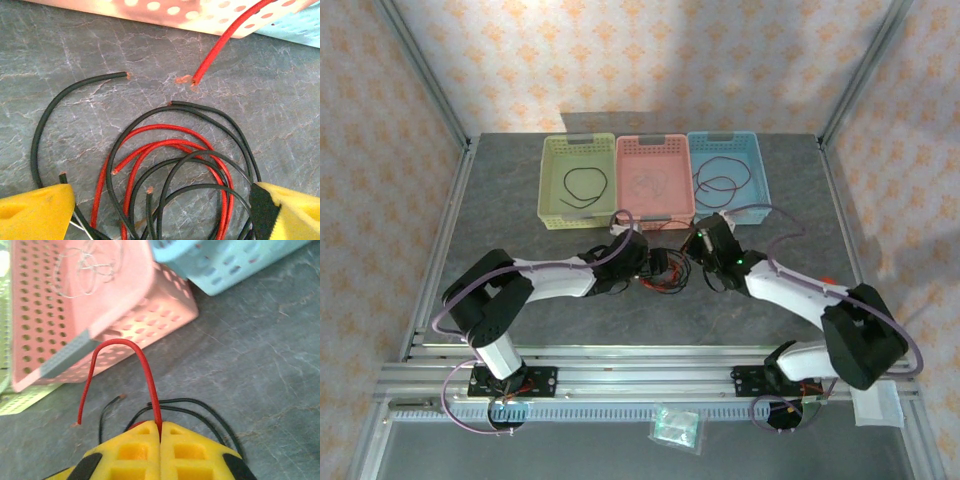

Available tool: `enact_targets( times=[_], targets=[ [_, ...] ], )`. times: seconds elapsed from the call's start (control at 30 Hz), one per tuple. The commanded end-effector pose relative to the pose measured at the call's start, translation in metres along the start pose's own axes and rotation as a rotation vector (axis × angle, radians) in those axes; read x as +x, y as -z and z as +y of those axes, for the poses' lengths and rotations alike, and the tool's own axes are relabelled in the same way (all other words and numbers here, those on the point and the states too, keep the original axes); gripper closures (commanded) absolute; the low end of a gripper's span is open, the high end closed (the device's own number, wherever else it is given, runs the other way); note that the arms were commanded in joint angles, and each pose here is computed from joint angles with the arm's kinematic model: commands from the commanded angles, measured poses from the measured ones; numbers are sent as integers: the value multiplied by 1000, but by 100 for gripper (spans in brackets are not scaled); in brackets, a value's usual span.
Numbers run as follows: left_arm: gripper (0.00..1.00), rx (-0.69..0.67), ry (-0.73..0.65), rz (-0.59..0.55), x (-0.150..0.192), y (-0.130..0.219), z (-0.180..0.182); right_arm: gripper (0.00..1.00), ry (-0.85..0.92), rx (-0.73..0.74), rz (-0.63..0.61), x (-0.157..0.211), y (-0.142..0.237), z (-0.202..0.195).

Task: Untangle the cables

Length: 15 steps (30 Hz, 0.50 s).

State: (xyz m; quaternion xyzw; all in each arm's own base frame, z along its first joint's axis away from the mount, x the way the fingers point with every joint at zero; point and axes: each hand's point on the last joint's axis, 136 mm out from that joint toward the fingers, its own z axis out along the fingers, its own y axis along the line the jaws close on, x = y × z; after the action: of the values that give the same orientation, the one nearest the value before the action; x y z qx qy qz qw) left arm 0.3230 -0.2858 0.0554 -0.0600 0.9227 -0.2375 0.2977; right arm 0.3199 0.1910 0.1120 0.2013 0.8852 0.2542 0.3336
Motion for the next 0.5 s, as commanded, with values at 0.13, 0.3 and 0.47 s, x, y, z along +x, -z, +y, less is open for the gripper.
enact_targets(
  times=[0.13, 0.3, 0.47],
  targets=[
    [7, -49, -47, 3, -5, -12, -3, 100, 120, -106, -11, -4, 19, 21],
    [7, -116, -96, 28, 4, -19, 2, 100, 141, -130, -65, -19, 31, 32],
    [7, -166, -158, 37, 13, -21, 5, 100, 168, -137, -111, -35, 40, 45]
  ],
)
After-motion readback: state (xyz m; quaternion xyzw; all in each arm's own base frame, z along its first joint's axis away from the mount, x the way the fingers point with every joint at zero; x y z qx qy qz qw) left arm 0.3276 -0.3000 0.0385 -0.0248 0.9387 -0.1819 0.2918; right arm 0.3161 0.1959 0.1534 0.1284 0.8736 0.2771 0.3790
